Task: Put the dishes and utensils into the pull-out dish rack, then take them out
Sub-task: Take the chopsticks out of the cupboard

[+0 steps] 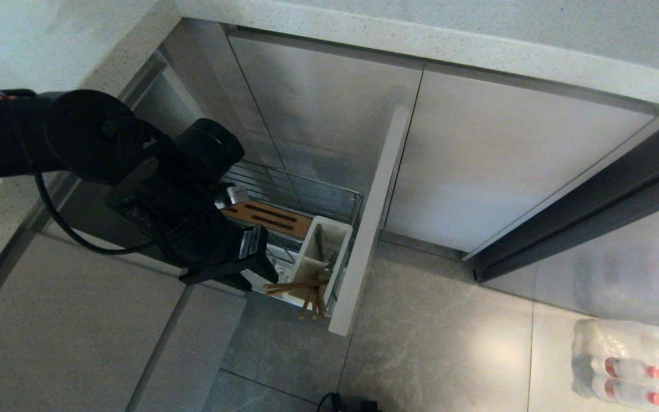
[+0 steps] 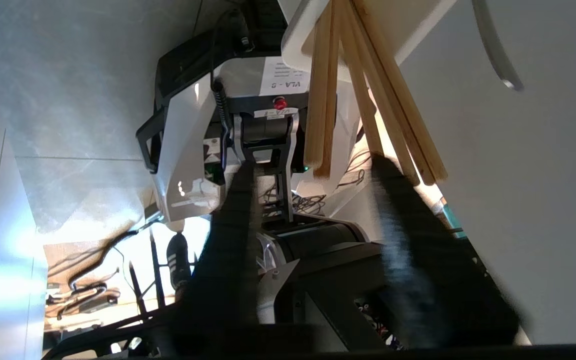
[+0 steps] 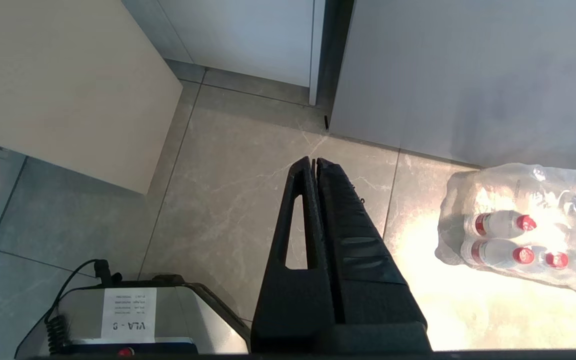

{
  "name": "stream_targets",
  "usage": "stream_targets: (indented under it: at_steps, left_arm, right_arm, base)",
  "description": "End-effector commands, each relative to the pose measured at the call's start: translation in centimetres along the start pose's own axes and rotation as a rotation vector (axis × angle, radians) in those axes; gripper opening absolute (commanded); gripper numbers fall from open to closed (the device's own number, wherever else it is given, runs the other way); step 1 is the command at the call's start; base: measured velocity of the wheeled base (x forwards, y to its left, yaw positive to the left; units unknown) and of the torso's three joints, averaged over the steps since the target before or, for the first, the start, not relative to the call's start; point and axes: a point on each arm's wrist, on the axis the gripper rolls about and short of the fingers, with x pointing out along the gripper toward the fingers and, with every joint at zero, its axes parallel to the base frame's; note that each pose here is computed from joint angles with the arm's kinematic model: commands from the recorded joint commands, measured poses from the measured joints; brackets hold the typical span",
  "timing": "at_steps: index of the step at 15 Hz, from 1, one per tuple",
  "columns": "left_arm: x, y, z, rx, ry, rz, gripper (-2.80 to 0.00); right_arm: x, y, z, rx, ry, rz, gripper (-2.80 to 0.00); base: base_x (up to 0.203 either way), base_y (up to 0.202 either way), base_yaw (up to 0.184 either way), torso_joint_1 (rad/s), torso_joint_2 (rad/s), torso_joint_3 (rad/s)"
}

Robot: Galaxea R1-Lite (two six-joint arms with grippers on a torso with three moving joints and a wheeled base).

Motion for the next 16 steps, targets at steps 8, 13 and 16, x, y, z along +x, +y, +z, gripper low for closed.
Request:
stream_targets:
  at_steps: [8, 13, 16]
  left_arm:
    - [3.6, 0.7, 1.3, -0.044, 0.11, -0.021, 0.0]
    - [5.4, 1.2, 2.1, -0.065, 0.153, 0.01, 0.0]
    - [5.9, 1.4, 2.3, -0.074, 0.192, 0.031, 0.0]
  right_arm:
    - [0.0, 0.0, 0.0, 0.0, 0.001, 0.0, -2.8]
    - [0.0, 0.0, 0.0, 0.0, 0.001, 0.0, -2.8]
    - [0.0, 0.0, 0.0, 0.0, 0.001, 0.0, -2.8]
  base:
    - [0.0, 0.0, 0.0, 0.0, 0.0, 0.0]
    - [0.0, 0.0, 0.0, 0.0, 0.0, 0.0]
    - [0.0, 0.0, 0.0, 0.0, 0.0, 0.0]
